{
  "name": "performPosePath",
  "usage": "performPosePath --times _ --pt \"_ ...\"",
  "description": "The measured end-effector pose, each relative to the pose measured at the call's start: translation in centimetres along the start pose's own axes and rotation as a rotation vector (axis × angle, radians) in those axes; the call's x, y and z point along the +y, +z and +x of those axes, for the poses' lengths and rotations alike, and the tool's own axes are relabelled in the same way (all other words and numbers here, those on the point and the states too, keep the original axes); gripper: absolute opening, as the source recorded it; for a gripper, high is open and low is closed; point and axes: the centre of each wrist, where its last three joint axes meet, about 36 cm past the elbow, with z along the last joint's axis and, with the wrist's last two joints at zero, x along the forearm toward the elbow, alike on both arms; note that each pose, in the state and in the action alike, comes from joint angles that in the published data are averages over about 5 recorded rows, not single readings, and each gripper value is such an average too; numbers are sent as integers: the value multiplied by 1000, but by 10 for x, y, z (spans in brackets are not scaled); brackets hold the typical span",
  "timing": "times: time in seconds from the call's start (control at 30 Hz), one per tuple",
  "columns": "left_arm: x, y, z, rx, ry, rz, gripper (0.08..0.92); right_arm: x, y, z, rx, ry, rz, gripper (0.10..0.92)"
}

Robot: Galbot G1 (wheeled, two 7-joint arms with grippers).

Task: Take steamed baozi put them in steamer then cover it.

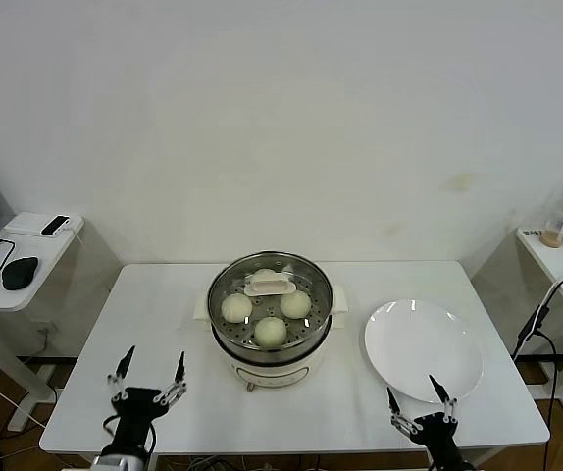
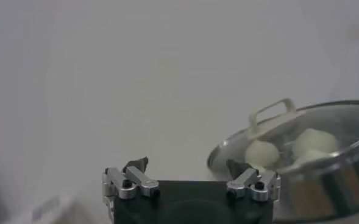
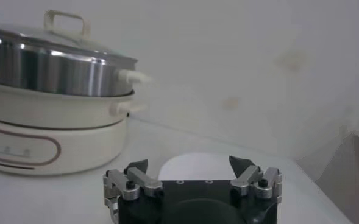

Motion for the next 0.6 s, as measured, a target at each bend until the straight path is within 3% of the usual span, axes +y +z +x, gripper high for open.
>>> performPosePath --times 0.2,0.6 --pt "2 11 17 43 -23 92 823 -1 -10 10 22 1 -40 823" --pt "0 14 31 64 -31 165 823 6 -25 17 56 14 -90 823"
